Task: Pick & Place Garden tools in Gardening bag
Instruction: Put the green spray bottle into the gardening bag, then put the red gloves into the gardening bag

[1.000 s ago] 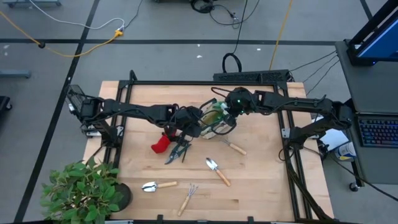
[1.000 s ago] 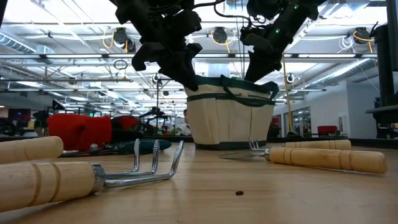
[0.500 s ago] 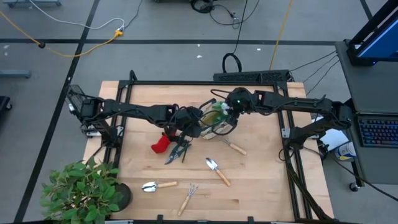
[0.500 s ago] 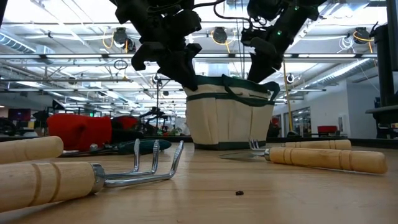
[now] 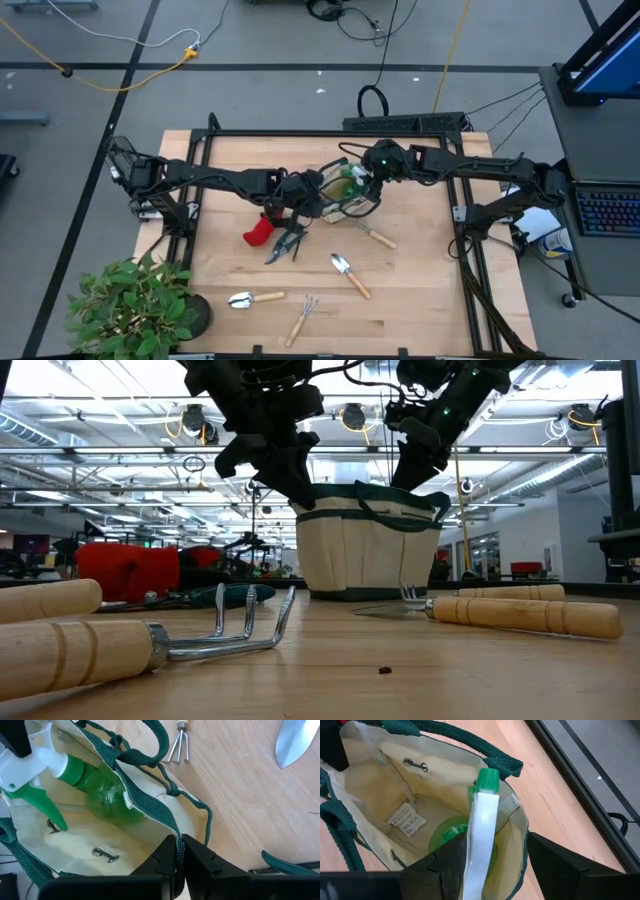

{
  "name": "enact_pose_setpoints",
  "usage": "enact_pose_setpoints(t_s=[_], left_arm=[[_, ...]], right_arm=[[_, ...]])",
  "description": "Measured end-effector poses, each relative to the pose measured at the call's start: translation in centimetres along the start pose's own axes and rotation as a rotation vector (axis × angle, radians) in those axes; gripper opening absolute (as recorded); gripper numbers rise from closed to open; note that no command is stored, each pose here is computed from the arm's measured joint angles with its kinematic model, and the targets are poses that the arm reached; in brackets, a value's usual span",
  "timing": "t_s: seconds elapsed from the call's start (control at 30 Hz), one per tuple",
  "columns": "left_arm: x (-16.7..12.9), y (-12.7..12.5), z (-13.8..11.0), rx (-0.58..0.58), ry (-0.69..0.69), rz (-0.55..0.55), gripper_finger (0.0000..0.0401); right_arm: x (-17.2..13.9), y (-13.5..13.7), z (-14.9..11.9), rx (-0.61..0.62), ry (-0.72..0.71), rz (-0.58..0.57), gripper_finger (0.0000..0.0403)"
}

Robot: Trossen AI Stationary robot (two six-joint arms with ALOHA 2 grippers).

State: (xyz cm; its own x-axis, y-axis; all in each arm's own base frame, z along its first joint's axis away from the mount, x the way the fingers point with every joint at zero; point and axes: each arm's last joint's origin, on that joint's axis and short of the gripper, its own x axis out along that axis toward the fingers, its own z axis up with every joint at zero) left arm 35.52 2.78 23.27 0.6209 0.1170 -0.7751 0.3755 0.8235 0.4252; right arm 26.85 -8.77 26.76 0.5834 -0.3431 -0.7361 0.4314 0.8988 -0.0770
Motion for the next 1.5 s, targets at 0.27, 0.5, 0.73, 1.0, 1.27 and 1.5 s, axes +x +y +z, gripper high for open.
enact_pose_setpoints(t_s=[0.27,0.5,0.73,1.0,1.27,1.5], left_arm=[[0.0,0.0,0.0,-0.002,-0.001,0.0,0.0105],[-0.1,-0.9,0.6,0.035,0.019,0.028,0.0188],[-0.5,-2.7,1.7,0.139,0.16,0.207,0.0232],[-3.5,-3.6,2.3,0.147,0.135,0.197,0.0244],[-11.0,-2.7,1.1,-0.079,0.035,0.217,0.0244],[-12.9,-2.7,-1.5,-0.52,0.148,0.179,0.0244]], right_arm=[[0.0,0.0,0.0,0.007,-0.001,0.0,0.02],[-0.1,0.3,0.0,-0.025,-0.002,0.004,0.0216],[-1.3,0.9,0.1,-0.094,-0.042,-0.099,0.0229],[-4.1,1.9,0.1,-0.09,-0.116,-0.048,0.0227],[-5.2,3.5,-0.3,-0.094,-0.126,0.009,0.0227],[-5.7,5.0,-0.6,-0.107,-0.139,0.056,0.0222]])
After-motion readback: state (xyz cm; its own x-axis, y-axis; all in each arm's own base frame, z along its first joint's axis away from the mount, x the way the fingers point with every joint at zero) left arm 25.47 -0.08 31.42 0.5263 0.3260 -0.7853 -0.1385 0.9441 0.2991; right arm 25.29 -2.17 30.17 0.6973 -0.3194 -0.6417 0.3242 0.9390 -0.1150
